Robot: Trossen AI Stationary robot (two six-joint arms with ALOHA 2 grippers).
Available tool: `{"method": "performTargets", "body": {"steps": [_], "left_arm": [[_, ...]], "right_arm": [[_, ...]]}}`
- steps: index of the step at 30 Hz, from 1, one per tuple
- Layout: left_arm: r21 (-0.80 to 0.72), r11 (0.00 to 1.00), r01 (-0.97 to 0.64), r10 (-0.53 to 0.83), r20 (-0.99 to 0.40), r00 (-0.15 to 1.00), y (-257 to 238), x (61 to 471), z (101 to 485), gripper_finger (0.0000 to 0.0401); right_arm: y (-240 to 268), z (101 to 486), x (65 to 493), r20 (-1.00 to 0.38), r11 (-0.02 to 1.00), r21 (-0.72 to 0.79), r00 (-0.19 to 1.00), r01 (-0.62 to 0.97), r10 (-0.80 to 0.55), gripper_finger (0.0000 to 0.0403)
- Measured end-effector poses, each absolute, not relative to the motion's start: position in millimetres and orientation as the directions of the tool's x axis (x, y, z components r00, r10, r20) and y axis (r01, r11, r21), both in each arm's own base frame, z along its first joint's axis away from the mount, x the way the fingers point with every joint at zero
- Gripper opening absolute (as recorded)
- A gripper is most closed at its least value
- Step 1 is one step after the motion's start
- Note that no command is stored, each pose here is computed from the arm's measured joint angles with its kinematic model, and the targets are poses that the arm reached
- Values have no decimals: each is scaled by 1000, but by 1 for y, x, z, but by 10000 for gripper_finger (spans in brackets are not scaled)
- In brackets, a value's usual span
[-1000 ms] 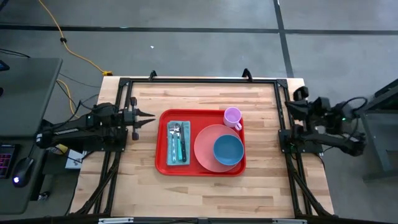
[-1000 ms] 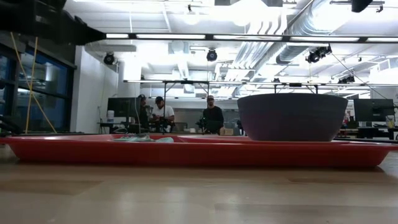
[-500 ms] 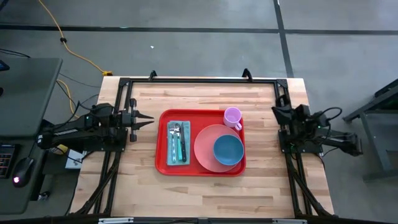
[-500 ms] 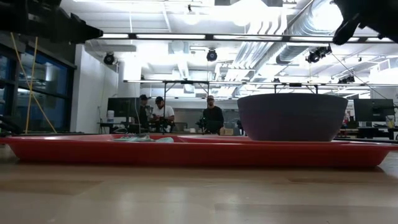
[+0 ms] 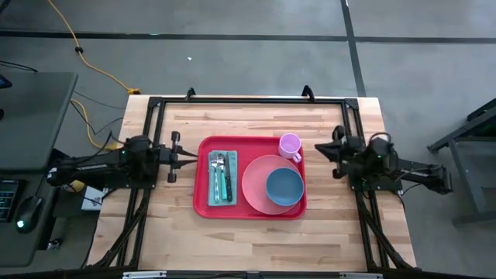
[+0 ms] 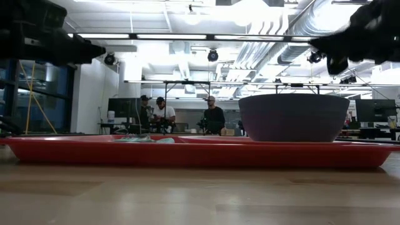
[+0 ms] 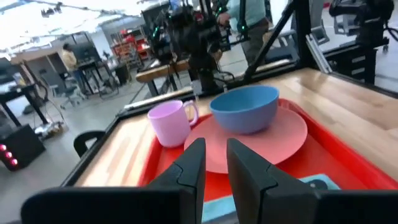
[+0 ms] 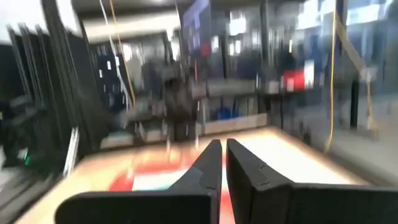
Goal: Set up tray
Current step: Return to Home Position
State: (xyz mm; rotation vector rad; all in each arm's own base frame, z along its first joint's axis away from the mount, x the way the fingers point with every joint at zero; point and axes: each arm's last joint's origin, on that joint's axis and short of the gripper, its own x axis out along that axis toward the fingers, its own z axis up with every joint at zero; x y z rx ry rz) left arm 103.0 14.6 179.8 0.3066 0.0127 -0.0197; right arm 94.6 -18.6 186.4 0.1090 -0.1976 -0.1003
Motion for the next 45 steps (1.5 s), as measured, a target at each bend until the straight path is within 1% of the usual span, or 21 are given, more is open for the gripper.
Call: {"method": "performTargets", "body": {"steps": [3,4,6,10,13,15,17,22,25,29,32,34,39,45], "left_arm": [[328,944,46,-42,-20,999,14,103,179,95],[339,939,58,-53,-25,998,14,103,178,95],[345,937,61,-55,-25,998,13,103,178,95],[342,937,69,-57,-45,997,13,104,170,95],[289,957,36,-9,-92,996,13,105,160,95],[252,967,-24,55,-117,992,15,105,159,95],[225,973,-45,78,-140,987,16,106,156,95],[216,975,-46,80,-150,985,16,106,156,95],[281,959,-33,79,-154,985,16,106,155,95],[297,954,-33,85,-164,983,16,107,154,95],[345,938,-27,94,-180,979,17,107,153,95],[369,929,-22,97,-185,978,17,108,152,95],[373,928,-21,97,-186,978,17,108,152,95],[373,928,-21,97,-185,978,17,108,152,95]], "right_arm": [[-19,173,96,50,980,172,992,104,-114,0],[-19,170,96,25,979,173,993,109,-115,0],[-19,170,96,14,982,150,993,112,-115,0],[-19,170,96,10,991,48,992,122,-122,0],[-21,169,96,-1,986,-3,986,166,-166,0],[-21,168,96,-7,981,-22,981,192,-192,0],[-22,168,96,-10,977,-27,978,210,-210,0],[-23,166,97,-36,974,-34,973,225,-226,0],[-23,162,100,-78,975,-21,971,223,-224,0],[-24,156,104,-154,975,0,963,222,-219,0],[-25,151,106,-205,975,7,954,223,-216,0],[-25,149,107,-228,972,46,950,230,-214,0],[-25,147,109,-248,954,156,945,256,-213,0],[-25,147,109,-244,956,146,946,253,-213,0]]}}
